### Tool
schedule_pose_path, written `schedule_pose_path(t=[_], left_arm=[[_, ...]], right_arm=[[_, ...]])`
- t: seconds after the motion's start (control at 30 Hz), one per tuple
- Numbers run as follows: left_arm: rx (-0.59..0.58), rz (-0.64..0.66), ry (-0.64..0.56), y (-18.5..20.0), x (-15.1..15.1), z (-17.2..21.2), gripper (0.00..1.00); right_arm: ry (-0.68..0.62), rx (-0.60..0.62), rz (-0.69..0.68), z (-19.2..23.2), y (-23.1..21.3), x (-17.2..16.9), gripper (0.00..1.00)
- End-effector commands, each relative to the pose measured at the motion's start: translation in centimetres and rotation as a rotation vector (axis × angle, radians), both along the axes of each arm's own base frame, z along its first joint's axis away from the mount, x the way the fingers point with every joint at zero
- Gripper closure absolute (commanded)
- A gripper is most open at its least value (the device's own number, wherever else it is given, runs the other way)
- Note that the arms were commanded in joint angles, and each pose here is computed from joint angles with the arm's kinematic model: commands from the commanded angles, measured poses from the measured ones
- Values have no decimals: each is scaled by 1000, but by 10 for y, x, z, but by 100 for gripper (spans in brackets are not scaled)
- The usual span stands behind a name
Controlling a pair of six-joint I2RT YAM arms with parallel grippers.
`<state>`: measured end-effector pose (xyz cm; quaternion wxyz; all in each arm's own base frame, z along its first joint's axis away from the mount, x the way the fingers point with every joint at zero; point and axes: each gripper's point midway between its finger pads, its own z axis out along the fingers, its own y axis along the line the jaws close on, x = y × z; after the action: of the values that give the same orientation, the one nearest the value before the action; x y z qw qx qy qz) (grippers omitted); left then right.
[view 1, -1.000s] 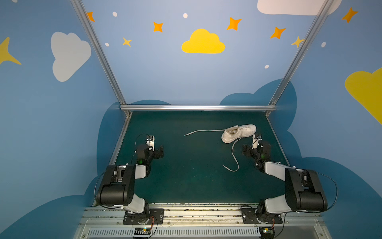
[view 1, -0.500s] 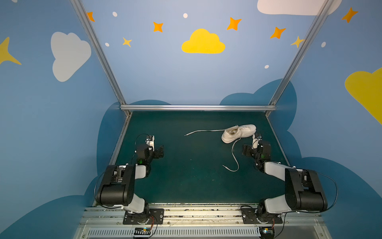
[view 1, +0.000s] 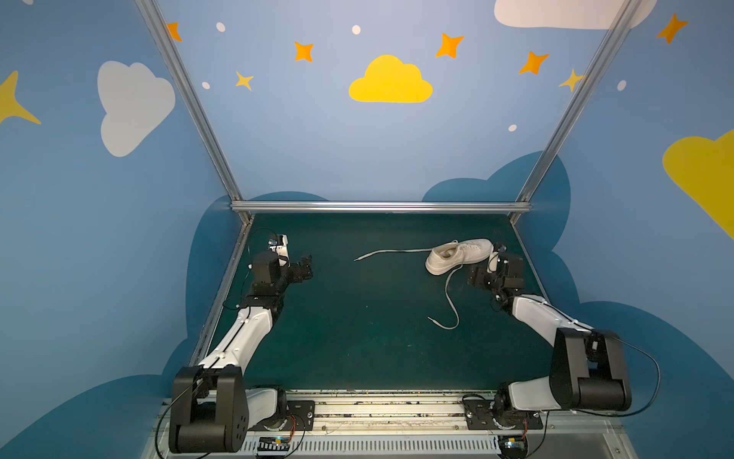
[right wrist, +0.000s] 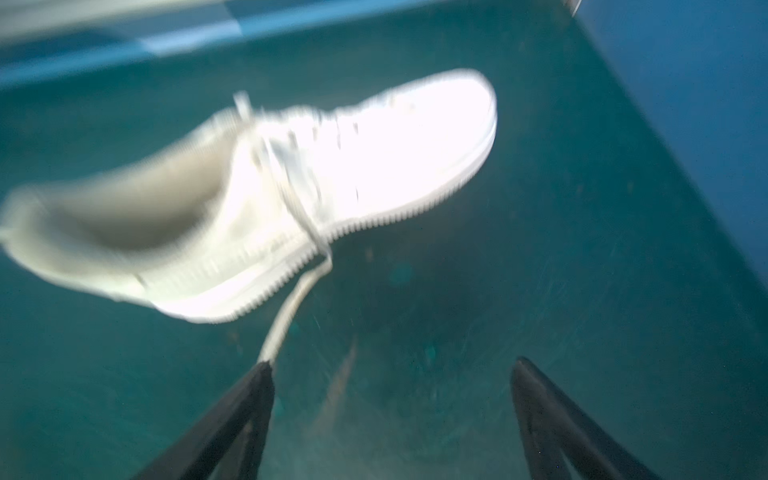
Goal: Tie the shoes
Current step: 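Reach the right gripper to the white sneaker and grasp its heel collar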
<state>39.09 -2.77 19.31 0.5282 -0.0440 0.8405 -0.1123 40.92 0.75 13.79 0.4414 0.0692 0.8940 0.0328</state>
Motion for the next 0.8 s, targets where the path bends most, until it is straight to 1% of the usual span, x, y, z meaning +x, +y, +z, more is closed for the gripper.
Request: schedule_pose_path(t=[0.0, 0.07, 0.1, 0.13, 0.2, 0.3, 0.43, 0.63, 0.77], left_arm=[[-126, -37, 133, -25, -20, -14, 1], [-168, -54, 130, -37, -20, -12, 1], [-189, -60, 132, -42, -19, -12, 1], [-215, -71, 139, -49, -19, -13, 1], [-233, -97, 143, -63, -16, -17, 1], [-239, -130, 181, -81, -12, -29, 1], [-273, -171, 213, -100, -7, -37, 1], [-292, -187, 269, -111, -6, -53, 0], [-289, -195, 285, -112, -7, -57, 1]], right_arm=[[149, 129, -58, 10, 9, -24, 11], [147, 214, -108, 21, 12, -19, 11], [128, 242, -106, 24, 15, -12, 11], [101, 255, -72, 26, 20, -3, 11], [105, 315, -51, 29, 28, 8, 11], [160, 370, 13, 37, 45, 23, 11], [291, 430, 68, 39, 70, 36, 11], [429, 351, 191, 34, 120, 45, 12], [506, 268, 233, 23, 140, 49, 15]])
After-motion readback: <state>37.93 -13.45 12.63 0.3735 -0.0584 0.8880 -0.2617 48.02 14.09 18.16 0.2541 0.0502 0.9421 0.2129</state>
